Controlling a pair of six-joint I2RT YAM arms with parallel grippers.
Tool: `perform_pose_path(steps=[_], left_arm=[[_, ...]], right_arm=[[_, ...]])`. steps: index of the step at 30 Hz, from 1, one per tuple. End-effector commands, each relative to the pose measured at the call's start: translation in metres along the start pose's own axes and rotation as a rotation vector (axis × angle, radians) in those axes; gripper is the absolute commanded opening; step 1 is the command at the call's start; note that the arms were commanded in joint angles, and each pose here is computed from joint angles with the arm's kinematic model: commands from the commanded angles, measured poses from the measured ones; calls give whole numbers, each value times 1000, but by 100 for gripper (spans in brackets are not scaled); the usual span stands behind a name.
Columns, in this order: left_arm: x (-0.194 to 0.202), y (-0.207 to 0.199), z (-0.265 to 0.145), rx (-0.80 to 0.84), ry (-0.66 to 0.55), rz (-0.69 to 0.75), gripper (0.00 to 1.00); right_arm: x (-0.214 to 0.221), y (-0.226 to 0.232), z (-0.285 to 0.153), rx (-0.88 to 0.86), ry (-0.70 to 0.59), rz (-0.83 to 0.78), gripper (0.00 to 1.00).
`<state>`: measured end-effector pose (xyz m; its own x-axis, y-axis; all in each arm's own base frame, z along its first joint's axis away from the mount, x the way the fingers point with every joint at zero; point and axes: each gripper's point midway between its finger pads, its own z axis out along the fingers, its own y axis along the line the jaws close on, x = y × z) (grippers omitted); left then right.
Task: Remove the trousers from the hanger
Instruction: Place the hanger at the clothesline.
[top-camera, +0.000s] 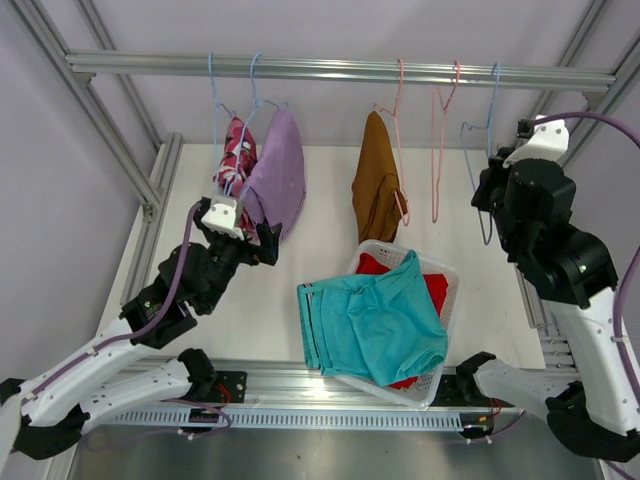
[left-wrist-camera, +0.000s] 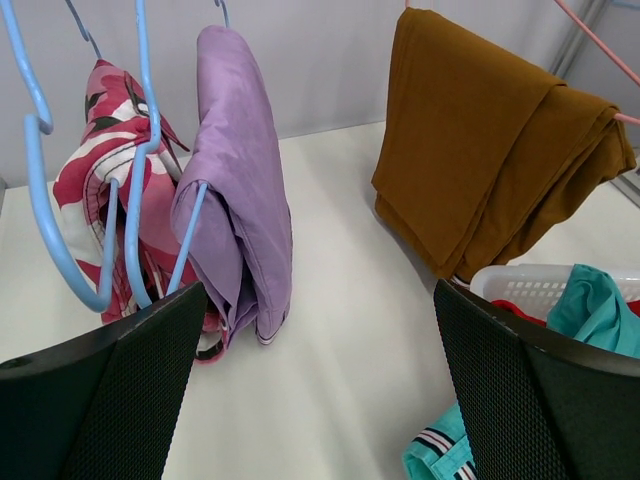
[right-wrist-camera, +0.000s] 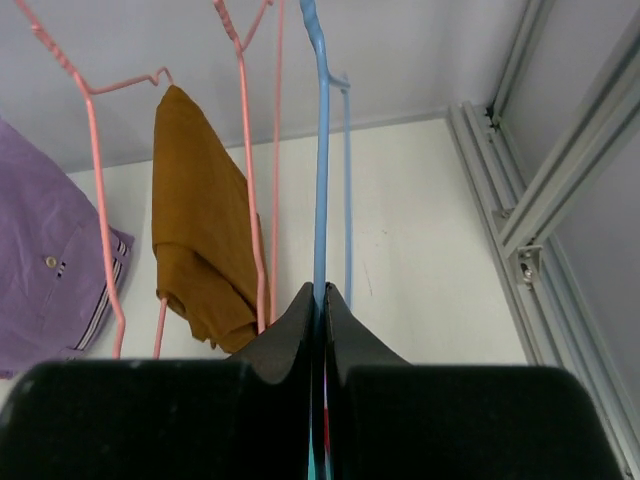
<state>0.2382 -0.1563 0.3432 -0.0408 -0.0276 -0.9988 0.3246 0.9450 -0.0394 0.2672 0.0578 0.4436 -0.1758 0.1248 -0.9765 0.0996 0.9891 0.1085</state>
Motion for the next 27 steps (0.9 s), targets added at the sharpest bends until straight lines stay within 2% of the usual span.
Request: perform_pose_path(steps=[1, 13, 27], left_arm=[[-6, 0, 2, 1, -31, -9, 99], [-3, -4, 5, 14, -16, 3, 99], [0, -8, 6, 33, -7, 7, 99]], right_arm=[[-9, 16, 23, -115, -8, 51, 0], [-18, 20, 57, -159, 2, 78, 0], [29, 5, 82, -99, 99, 95, 0]])
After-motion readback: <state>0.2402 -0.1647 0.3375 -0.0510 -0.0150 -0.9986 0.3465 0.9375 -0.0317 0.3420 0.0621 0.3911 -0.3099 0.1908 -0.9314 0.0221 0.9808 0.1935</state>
